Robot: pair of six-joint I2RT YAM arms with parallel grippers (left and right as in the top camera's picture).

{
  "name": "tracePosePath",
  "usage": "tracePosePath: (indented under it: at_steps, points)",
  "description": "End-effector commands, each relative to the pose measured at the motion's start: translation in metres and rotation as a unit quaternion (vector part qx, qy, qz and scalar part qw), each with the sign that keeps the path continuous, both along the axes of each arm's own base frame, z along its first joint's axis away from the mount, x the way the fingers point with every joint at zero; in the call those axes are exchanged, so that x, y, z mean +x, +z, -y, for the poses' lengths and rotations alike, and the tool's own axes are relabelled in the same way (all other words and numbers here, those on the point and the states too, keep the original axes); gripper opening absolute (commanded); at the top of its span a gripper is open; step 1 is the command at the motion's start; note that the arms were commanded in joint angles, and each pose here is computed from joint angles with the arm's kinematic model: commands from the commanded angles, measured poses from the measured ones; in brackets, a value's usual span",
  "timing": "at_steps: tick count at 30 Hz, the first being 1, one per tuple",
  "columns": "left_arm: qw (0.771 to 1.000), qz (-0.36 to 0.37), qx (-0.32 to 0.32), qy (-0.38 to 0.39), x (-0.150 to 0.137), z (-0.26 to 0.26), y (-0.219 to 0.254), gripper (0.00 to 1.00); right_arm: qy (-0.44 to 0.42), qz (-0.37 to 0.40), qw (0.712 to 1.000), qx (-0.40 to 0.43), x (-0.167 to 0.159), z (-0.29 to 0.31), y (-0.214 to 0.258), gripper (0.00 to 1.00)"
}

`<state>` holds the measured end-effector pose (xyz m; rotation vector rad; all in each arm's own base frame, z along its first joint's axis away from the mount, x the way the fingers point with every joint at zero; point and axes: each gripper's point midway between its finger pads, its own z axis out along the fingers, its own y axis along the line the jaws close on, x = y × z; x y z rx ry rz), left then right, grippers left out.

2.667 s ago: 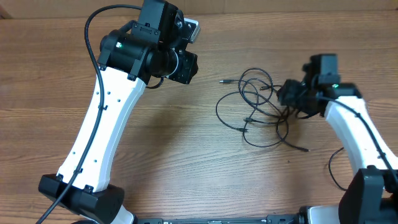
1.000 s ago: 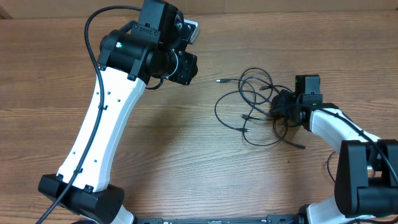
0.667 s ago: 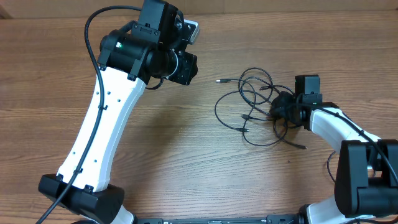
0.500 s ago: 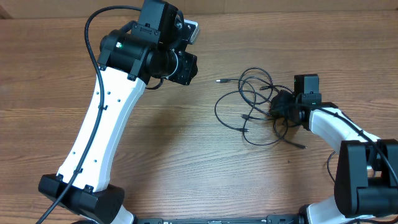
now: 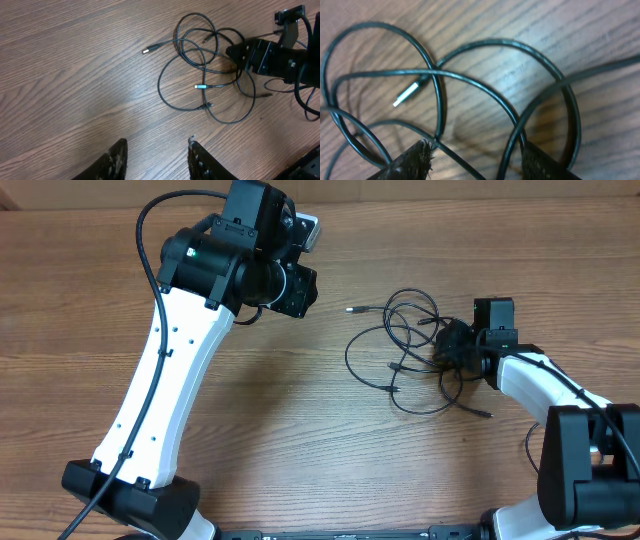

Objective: Untangle cables
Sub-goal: 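Grasp a cable strand with the right gripper and hold it, then pull the right gripper back-right, dragging the cable away from the pile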

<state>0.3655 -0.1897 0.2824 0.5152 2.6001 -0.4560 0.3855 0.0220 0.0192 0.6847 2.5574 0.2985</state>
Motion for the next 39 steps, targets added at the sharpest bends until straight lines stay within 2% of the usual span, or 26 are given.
tracePosePath:
  at_steps: [1,7,16,26,33,39]
  points:
    - [1.0,-0.004,-0.001,0.004,0.0,0.0,-0.002,0.39,0.01,0.003,1.0,0.006,0.005,-0.008,0.004,0.57]
    - [1.0,-0.006,-0.003,0.007,0.0,0.0,-0.002,0.39,0.009,0.006,1.0,0.007,0.006,-0.008,0.005,0.49]
    - [1.0,-0.006,-0.003,0.007,0.0,0.0,-0.002,0.39,-0.003,-0.008,1.0,0.017,-0.001,-0.009,-0.001,0.46]
    - [1.0,-0.01,-0.001,0.007,-0.001,-0.001,-0.003,0.39,-0.005,0.017,1.0,0.017,0.008,-0.009,0.003,0.26]
    - [1.0,-0.01,-0.001,0.007,-0.001,-0.001,-0.002,0.39,-0.024,-0.016,0.999,0.026,-0.002,-0.008,-0.009,0.26]
    - [1.0,-0.01,-0.001,0.007,-0.001,-0.001,-0.003,0.39,-0.04,-0.011,0.999,0.031,0.006,-0.008,-0.021,0.27]
